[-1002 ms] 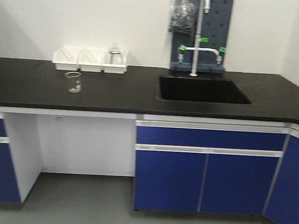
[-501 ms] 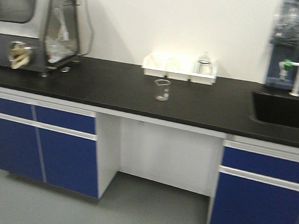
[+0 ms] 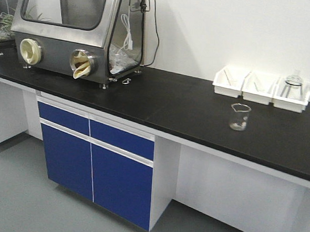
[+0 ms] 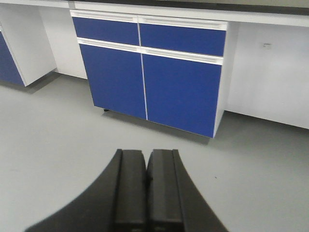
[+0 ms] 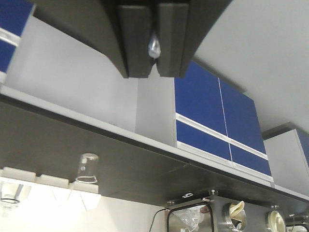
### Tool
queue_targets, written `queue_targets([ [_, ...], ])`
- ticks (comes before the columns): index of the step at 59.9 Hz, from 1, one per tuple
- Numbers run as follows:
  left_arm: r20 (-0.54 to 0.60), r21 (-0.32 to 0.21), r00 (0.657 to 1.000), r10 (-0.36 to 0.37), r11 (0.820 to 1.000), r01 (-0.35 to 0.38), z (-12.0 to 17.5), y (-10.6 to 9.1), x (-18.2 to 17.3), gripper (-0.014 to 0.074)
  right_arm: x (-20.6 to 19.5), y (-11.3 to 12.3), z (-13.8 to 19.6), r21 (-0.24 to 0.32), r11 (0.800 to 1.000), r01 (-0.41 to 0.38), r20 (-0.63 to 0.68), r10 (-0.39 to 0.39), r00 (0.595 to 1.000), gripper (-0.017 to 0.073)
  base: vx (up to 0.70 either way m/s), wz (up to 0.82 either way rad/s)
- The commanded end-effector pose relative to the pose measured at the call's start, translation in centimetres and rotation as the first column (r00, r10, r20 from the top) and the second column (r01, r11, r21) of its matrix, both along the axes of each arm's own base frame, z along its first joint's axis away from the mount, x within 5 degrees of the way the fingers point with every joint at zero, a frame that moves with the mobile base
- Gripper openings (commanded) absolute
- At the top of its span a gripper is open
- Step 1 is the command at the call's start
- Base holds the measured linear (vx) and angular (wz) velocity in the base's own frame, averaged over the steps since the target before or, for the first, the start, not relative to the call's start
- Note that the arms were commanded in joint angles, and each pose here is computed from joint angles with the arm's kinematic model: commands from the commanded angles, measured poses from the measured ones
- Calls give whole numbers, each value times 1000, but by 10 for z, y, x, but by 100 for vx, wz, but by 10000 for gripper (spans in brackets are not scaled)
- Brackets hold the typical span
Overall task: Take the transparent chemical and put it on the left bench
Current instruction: 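Drive the base to the bench with white bins, holding the pipette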
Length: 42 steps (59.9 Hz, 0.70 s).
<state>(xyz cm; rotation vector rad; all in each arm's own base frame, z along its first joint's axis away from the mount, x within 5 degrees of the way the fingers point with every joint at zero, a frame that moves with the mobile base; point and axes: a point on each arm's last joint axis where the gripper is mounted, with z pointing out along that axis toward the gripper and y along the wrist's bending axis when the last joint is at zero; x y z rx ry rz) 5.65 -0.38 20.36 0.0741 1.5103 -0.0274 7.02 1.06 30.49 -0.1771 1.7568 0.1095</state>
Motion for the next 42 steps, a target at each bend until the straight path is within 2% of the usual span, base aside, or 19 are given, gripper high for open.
queue_targets([
  [1, 80, -14, 997, 0, 1000, 1, 3, 0, -1, -3, 0, 1, 16, 2, 1000, -17, 98, 17, 995, -1, 44, 16],
  [42, 80, -14, 997, 0, 1000, 1, 3, 0, -1, -3, 0, 1, 16, 2, 1000, -17, 98, 16, 995, -1, 49, 13],
])
